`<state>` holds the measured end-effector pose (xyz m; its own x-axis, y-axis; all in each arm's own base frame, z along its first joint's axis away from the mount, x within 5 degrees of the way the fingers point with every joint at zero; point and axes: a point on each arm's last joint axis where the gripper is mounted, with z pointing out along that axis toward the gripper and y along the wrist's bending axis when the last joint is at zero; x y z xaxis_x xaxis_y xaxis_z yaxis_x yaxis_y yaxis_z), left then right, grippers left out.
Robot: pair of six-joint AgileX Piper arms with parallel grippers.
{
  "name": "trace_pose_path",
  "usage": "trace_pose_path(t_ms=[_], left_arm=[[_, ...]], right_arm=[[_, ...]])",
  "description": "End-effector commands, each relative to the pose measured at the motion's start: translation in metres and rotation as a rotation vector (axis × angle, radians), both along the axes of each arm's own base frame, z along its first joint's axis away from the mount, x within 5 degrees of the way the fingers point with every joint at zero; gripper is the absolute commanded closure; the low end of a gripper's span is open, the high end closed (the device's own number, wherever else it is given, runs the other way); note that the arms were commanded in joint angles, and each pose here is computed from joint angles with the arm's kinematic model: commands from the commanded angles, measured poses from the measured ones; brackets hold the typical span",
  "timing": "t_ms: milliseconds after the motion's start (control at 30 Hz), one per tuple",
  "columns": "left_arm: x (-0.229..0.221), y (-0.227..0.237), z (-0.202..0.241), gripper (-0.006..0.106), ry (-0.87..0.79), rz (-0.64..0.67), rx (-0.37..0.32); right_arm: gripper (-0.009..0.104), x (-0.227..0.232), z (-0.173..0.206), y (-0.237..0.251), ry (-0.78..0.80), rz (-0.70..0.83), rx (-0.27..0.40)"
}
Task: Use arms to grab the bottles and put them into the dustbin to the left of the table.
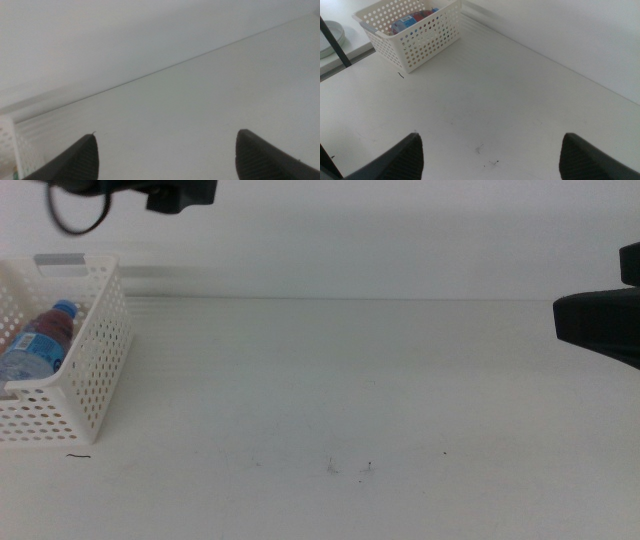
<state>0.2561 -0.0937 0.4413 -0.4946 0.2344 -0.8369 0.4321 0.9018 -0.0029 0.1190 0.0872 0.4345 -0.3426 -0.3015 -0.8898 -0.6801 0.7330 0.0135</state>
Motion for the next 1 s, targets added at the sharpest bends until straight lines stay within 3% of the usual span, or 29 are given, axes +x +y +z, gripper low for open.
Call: trace_pose_path(t_ms=[0, 133, 800, 967], left_arm=[[-0.017, 0.004, 0.000, 0.007, -0.036, 0.023, -0.039], [-0.034, 0.016, 0.005, 0.007, -0.095, 0.048, 0.010], [-0.047, 0.021, 0.017, 0.007, -0.163, 0.052, 0.002], [-0.051, 0.021, 0.022, 0.007, -0.196, 0.051, -0.027]], right_arm=[[0.009, -0.001, 0.003, 0.000, -0.020, 0.003, 0.002], [0.009, -0.001, 0.003, 0.000, -0.020, 0.003, 0.002], [0.009, -0.001, 0.003, 0.000, -0.020, 0.003, 0.002], [0.009, -0.004, -0.003, -0.001, 0.013, 0.015, -0.002]])
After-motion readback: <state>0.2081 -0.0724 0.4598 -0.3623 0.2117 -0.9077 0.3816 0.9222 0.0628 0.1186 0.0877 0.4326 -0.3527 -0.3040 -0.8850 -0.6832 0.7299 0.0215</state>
